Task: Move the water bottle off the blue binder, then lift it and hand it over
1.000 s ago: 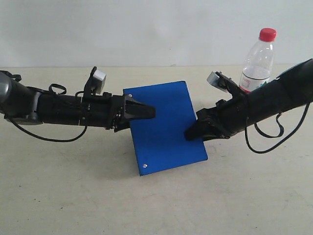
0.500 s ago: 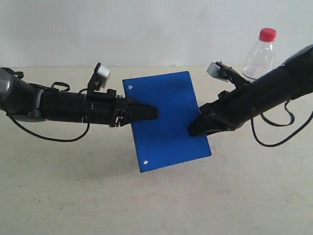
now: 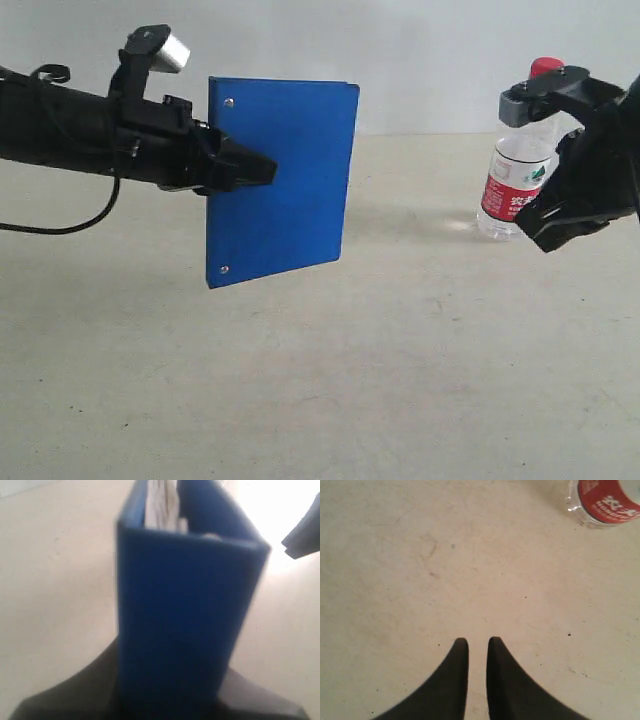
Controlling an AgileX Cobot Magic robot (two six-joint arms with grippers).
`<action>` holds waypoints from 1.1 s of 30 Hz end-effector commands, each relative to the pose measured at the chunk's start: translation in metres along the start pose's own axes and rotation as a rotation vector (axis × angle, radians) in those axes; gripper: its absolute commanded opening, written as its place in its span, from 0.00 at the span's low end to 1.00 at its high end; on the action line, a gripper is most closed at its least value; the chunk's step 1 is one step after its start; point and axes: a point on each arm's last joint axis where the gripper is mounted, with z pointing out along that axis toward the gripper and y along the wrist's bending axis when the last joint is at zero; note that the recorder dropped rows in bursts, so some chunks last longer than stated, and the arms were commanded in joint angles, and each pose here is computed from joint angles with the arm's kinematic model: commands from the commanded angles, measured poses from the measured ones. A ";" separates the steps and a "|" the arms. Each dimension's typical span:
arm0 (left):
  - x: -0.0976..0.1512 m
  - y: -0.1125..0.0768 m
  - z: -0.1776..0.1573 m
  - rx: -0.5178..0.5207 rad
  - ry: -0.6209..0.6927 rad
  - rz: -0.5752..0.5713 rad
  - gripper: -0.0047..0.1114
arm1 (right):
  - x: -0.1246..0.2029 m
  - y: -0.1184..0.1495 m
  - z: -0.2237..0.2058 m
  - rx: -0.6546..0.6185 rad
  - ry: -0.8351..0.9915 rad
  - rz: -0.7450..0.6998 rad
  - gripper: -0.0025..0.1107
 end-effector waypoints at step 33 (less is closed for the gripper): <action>0.010 -0.121 -0.172 -0.561 -0.439 0.092 0.08 | 0.057 0.038 -0.192 0.350 -0.634 0.308 0.02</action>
